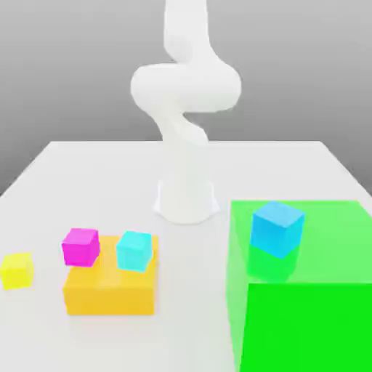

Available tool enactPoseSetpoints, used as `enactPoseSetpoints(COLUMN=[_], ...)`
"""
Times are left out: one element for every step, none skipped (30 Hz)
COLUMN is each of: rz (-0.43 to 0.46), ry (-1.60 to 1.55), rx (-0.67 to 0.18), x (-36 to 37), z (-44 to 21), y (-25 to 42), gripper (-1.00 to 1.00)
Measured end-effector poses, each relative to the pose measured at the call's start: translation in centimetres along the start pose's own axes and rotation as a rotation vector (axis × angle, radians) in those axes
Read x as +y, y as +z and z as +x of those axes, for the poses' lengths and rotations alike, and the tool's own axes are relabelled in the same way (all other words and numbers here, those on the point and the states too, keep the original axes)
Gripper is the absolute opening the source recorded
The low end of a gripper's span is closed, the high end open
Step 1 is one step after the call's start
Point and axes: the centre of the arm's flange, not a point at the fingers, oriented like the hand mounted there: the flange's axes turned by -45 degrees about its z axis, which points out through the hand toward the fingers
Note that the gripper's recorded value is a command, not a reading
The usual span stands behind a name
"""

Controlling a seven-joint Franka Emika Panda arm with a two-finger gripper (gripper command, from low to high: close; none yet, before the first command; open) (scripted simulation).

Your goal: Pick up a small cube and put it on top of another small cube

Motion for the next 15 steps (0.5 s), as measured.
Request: enactPoseSetpoints(rz=[-0.01, -0.02, -0.032, -0.044, -0.058, -0.072, -0.087, -0.103, -0.119, -0.137, -0.156, -0.175, -0.196, -0.218, -0.24], ry=[0.049, 0.096, 0.143, 0.19, 0.237, 0.285, 0.333, 0.381, 0.429, 0.477, 0.526, 0.575, 0.623, 0.672, 0.721], rx=[-0.031, -0.06, -0.087, -0.114, -0.14, -0.166, -0.191, -0.216, -0.24, -0.264, -0.287, -0.31, -0.332, -0.354, -0.376], x=[1.6, 3.1, 4.6, 6.2, 7.8, 9.4, 11.0, 12.6, 14.3, 15.9, 17.5, 19.1, 20.7, 22.2, 23.7], z=[-0.1, -0.4, -0.8, -1.3, -1.9, -2.7, -3.5, -4.5, -5.6, -6.8, -8.1, -9.5, -11.0, -12.6, -14.3], y=[2.2, 4.3, 6.3, 8.2, 10.1, 11.9, 13.6, 15.2, 16.8, 18.2, 19.6, 20.9, 22.2, 23.3, 24.3], gripper=[0.0, 0.0, 0.0, 0.0, 0.0, 0.0, 0.0, 0.0, 0.0, 0.0, 0.0, 0.0, 0.0, 0.0, 0.0])
